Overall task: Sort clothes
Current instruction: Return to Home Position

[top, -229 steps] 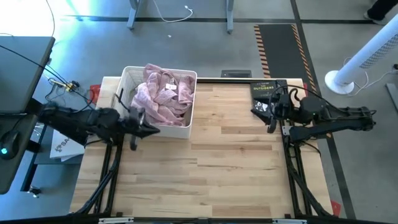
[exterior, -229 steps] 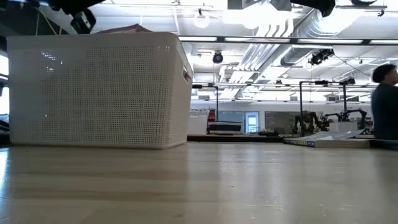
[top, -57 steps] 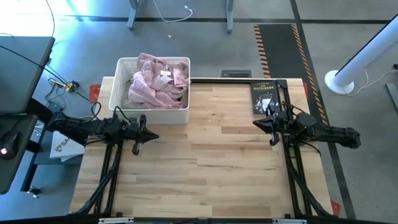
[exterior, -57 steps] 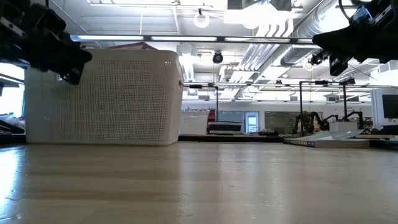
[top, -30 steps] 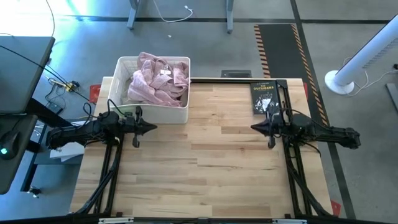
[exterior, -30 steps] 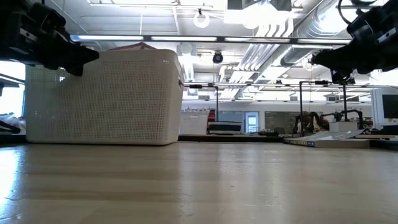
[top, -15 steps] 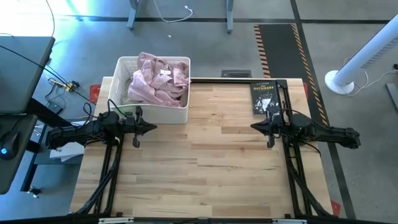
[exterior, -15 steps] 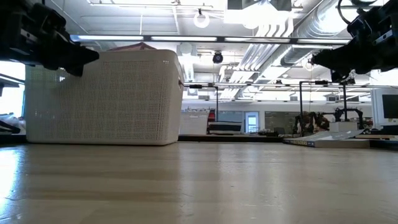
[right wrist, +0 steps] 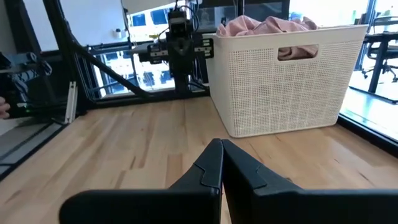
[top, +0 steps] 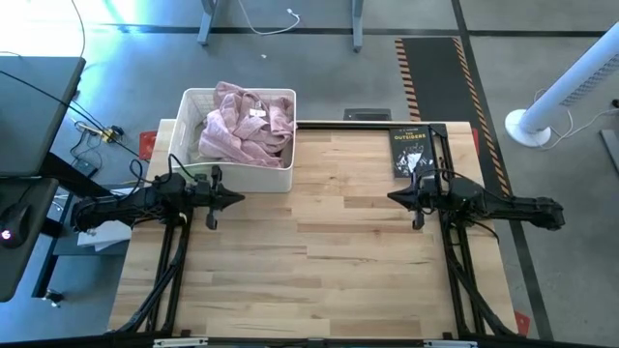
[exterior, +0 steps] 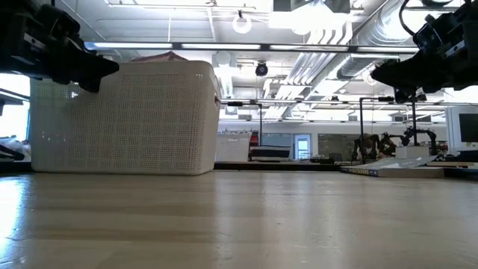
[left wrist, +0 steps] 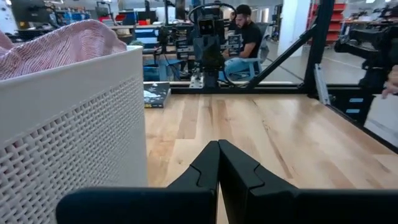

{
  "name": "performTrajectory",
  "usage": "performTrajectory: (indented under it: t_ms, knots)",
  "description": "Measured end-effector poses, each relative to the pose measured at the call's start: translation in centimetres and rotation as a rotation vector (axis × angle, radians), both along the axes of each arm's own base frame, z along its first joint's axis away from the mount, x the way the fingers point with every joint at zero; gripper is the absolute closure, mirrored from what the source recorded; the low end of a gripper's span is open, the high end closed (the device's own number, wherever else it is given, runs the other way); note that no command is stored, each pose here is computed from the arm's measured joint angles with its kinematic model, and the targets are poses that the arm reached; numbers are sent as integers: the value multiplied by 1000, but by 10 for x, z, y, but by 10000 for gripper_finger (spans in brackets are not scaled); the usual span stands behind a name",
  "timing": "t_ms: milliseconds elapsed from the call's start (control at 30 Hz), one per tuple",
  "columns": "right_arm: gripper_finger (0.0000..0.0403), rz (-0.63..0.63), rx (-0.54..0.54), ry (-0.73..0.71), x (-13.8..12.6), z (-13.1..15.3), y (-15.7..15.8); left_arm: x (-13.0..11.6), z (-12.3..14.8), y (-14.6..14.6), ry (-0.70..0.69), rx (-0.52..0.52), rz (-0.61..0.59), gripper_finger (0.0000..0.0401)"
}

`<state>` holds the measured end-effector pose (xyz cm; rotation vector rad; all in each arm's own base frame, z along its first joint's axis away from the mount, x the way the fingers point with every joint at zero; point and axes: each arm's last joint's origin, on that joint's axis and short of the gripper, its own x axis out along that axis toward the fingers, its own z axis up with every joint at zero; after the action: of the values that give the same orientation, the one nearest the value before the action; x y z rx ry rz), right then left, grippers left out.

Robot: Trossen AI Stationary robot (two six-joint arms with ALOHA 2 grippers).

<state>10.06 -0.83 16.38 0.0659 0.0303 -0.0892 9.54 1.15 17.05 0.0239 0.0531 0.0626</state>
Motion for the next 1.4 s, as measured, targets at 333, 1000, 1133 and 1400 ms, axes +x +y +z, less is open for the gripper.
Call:
performTrajectory:
  t_ms: [333,1000,1133,1400]
  knots:
    - [403,1,-19,12,1,-1,0,0,1,-2,-11,-13,-68,400]
    - [403,64,-24,-74,-4,6,7,2,-1,-7,-91,1,-108,400]
    - [403,98,-23,-63,-3,5,10,2,-1,-10,-90,-2,-134,400]
    - [403,141,-21,-62,-4,5,14,2,-1,-12,-89,-3,-152,400]
